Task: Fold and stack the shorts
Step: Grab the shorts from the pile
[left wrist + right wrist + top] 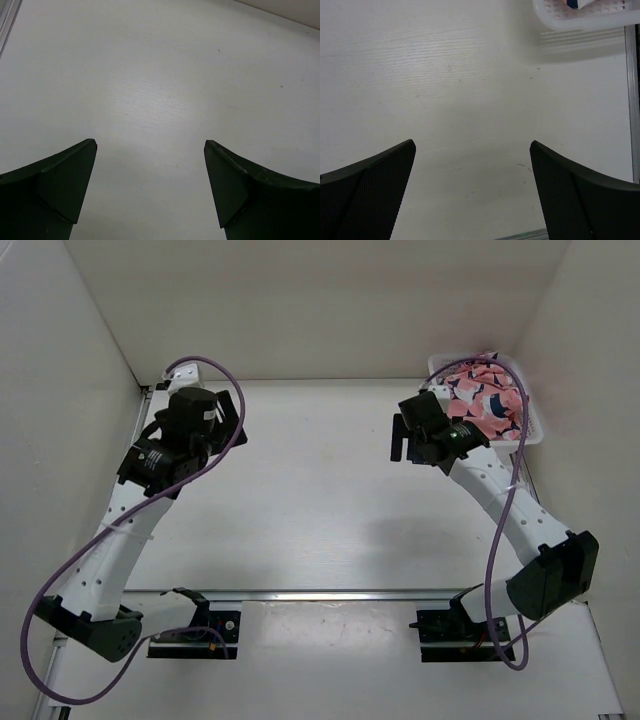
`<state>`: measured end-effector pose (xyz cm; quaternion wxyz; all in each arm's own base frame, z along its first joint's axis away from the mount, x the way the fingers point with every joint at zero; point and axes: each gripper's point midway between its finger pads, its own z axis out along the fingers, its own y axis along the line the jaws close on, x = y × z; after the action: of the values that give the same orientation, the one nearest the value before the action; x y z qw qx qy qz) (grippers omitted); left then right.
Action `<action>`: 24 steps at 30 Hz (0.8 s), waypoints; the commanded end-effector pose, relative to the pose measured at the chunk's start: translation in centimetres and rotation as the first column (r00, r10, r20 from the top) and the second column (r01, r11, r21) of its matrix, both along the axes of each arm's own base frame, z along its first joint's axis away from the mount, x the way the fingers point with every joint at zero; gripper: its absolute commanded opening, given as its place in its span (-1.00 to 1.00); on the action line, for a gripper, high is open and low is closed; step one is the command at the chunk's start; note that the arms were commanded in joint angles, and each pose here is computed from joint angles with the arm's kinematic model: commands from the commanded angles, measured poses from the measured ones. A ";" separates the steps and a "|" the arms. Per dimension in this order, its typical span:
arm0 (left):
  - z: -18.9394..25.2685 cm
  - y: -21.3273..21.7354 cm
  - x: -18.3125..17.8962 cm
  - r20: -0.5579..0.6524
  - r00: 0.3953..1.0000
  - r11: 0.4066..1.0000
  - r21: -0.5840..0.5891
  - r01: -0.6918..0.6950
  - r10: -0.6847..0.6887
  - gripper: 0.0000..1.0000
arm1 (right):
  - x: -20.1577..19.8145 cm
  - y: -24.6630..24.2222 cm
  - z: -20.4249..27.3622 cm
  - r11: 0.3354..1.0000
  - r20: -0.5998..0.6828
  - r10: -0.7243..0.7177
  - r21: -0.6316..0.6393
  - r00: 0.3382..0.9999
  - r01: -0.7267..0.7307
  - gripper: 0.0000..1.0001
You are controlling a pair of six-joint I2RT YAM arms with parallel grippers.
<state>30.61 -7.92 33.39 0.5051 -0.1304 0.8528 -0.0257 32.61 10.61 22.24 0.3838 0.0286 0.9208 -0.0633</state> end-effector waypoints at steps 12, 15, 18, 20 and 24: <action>-4.9 -1.1 2.2 -0.183 0.983 0.994 0.102 0.034 -0.015 1.00 | 6.5 -4.8 1.7 0.983 0.037 -0.177 0.055 0.983 0.175 0.04; -6.0 -1.2 2.4 -0.203 0.979 0.993 0.111 0.036 -0.013 1.00 | 9.6 -7.7 1.8 0.964 0.036 -0.248 0.104 0.968 0.243 -0.98; -6.7 -1.5 2.6 -0.225 0.974 0.993 0.113 0.045 -0.018 1.00 | 13.8 -10.9 -1.3 0.941 -0.051 -0.316 0.110 0.947 0.320 -0.96; -7.0 -1.5 2.8 -0.236 0.972 0.991 0.124 0.052 -0.021 1.00 | 16.6 -12.9 -1.9 0.925 -0.075 -0.339 0.157 0.938 0.347 0.20; -7.7 -1.8 3.3 -0.256 0.967 0.990 0.133 0.055 -0.019 1.00 | 19.8 -16.9 -3.8 0.883 -0.108 -0.402 0.217 0.909 0.416 1.00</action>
<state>33.43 -9.40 25.70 0.4015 -0.0884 0.9106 0.0419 51.47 -5.20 19.65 0.3535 0.2536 0.8978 -0.0691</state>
